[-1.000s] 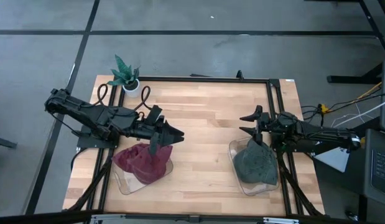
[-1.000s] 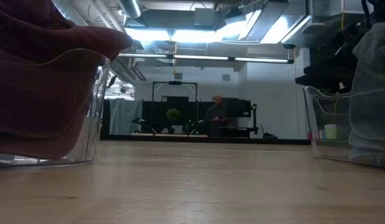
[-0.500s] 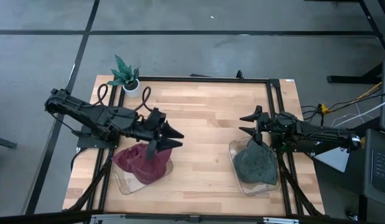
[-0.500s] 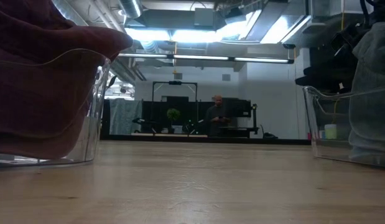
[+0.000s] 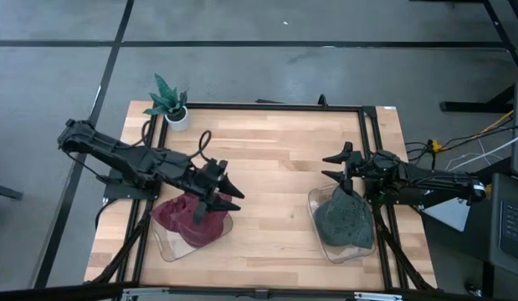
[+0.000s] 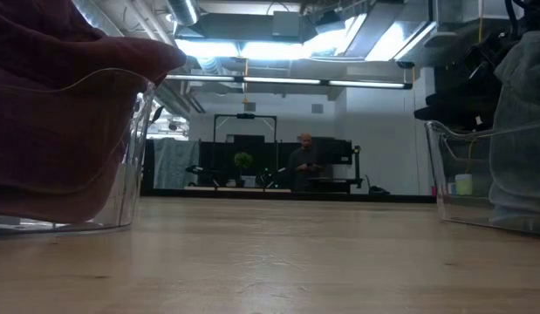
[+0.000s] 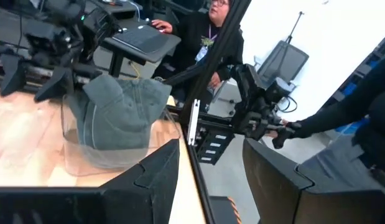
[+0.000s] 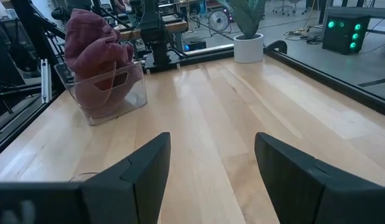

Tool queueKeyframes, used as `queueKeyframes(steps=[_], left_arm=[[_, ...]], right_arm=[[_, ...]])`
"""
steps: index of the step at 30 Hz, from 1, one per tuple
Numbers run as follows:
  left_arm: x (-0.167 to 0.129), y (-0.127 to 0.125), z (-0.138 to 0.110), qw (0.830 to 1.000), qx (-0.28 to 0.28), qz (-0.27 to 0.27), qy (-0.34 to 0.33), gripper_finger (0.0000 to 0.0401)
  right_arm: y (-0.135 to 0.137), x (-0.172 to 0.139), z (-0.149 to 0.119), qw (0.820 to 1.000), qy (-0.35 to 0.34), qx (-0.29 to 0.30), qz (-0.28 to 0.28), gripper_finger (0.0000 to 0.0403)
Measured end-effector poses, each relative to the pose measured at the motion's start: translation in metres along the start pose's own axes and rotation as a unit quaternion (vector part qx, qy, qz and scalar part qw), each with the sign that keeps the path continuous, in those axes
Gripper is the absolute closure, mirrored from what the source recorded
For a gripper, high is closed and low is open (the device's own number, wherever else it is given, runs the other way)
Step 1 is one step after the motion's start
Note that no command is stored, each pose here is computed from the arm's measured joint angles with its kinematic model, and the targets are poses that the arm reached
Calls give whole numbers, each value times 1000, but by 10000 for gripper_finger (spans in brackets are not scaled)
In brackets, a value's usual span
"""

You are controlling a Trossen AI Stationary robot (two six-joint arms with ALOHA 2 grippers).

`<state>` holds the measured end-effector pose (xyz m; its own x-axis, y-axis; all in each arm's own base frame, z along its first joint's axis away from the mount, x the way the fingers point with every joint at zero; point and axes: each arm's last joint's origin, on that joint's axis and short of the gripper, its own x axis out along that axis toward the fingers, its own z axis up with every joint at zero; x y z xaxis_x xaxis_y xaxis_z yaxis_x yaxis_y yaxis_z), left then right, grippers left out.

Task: Pick & Place hat
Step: Return to Home Position

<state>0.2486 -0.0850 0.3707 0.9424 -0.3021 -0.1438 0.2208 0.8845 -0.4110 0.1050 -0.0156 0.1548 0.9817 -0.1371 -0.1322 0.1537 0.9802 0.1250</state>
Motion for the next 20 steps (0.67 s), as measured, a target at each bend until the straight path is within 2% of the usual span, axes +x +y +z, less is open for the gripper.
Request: queueKeyframes(steps=[4,9,15,20], left_arm=[[-14,18,-33,1000,7,7,-2,228],[-54,46,-63,999,21,37,-17,228],[-109,69,-91,991,75,71,-85,228],[-133,88,-123,983,91,99,-122,228]], right_arm=[[0,0,0,1000,0,0,0,170],[0,0,0,1000,0,0,0,170],[0,0,0,1000,0,0,0,170],[0,0,0,1000,0,0,0,170]])
